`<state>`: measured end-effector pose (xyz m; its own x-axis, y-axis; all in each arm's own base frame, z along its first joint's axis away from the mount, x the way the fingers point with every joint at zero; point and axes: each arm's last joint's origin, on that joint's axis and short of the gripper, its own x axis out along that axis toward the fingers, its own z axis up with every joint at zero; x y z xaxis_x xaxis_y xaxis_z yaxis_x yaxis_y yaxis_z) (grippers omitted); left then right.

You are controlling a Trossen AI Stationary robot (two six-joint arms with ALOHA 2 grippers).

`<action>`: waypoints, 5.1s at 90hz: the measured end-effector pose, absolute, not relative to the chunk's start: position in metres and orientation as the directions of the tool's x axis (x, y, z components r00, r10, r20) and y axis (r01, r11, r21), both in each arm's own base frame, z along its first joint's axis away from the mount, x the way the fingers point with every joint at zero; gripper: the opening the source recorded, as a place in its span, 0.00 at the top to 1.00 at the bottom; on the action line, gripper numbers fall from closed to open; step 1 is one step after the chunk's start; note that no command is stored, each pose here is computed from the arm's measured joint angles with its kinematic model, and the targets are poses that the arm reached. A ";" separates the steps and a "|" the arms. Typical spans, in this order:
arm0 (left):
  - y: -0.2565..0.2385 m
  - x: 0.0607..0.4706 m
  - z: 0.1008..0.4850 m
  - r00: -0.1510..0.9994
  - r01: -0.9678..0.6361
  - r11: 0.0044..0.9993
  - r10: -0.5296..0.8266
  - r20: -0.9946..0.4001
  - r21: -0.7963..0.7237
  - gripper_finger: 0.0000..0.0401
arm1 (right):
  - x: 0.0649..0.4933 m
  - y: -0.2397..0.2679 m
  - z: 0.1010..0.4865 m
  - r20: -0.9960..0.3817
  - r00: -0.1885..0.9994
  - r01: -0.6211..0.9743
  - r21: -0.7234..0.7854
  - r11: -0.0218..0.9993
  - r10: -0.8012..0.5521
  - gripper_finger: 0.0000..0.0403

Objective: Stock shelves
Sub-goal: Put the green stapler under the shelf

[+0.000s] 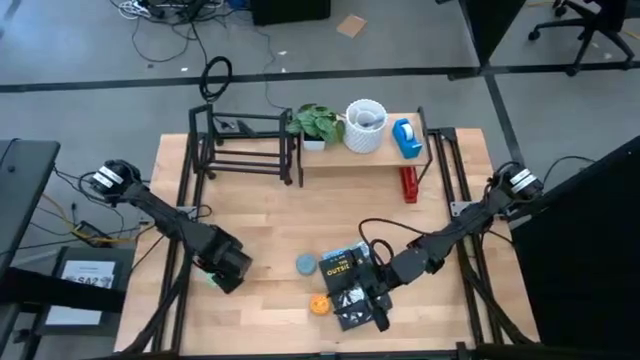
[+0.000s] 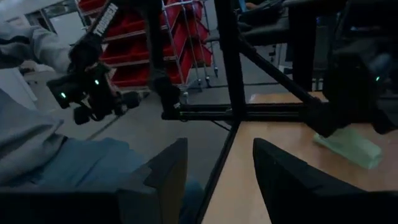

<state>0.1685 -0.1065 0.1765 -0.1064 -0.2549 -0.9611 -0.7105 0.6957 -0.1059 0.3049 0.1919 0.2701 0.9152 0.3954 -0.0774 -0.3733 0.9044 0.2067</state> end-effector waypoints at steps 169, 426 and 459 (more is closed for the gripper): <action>-0.026 0.544 0.221 0.721 -0.174 0.764 -0.331 -0.609 -0.621 0.56 | 0.166 0.226 0.291 -0.246 0.961 0.190 0.253 0.949 -0.127 0.62; -0.072 0.543 0.165 0.611 0.053 0.977 -0.197 -0.767 -0.209 0.68 | 0.150 0.216 0.202 -0.691 0.651 0.619 0.245 0.746 -0.314 0.72; -0.073 0.548 0.169 0.656 0.068 0.974 -0.207 -0.726 -0.215 0.97 | 0.152 0.220 0.203 -0.679 0.674 0.611 0.289 0.738 -0.292 0.72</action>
<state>0.5478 -0.0730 0.1693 0.6561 -0.2065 -0.7259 0.0683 0.9741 -0.2154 0.1518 0.2196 0.2026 0.6737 -0.2921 -0.6788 0.6106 0.7375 0.2886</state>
